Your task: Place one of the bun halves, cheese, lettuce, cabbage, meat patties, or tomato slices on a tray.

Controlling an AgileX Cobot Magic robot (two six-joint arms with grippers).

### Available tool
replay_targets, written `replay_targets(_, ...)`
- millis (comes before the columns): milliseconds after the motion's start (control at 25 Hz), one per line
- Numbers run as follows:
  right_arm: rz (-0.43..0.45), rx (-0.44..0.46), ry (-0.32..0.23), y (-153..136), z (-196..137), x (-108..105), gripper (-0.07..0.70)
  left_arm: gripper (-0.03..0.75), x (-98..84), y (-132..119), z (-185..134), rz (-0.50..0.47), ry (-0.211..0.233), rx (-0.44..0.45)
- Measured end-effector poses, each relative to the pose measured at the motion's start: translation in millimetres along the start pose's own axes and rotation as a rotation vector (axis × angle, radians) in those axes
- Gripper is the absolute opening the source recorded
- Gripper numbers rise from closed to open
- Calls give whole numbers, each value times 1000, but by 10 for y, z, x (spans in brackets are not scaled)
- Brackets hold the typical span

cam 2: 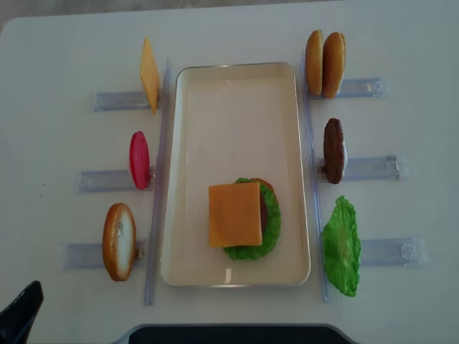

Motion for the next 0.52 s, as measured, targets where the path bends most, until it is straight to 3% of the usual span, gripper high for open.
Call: replay_targets(520,0,0,0,0,0,0,587,576,0,0,1,0,0,-1)
Point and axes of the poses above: a point on each arm's last joint axis where the gripper is mounted, y pointing back along that axis away from the gripper, x along the wrist's bending axis when the last joint is at zero, z = x × y, the point moved 6 cm from there along -y, pointing out along that axis toward the gripper, and after that the axes turned 5 degrees about y, right-handed, at the moved point
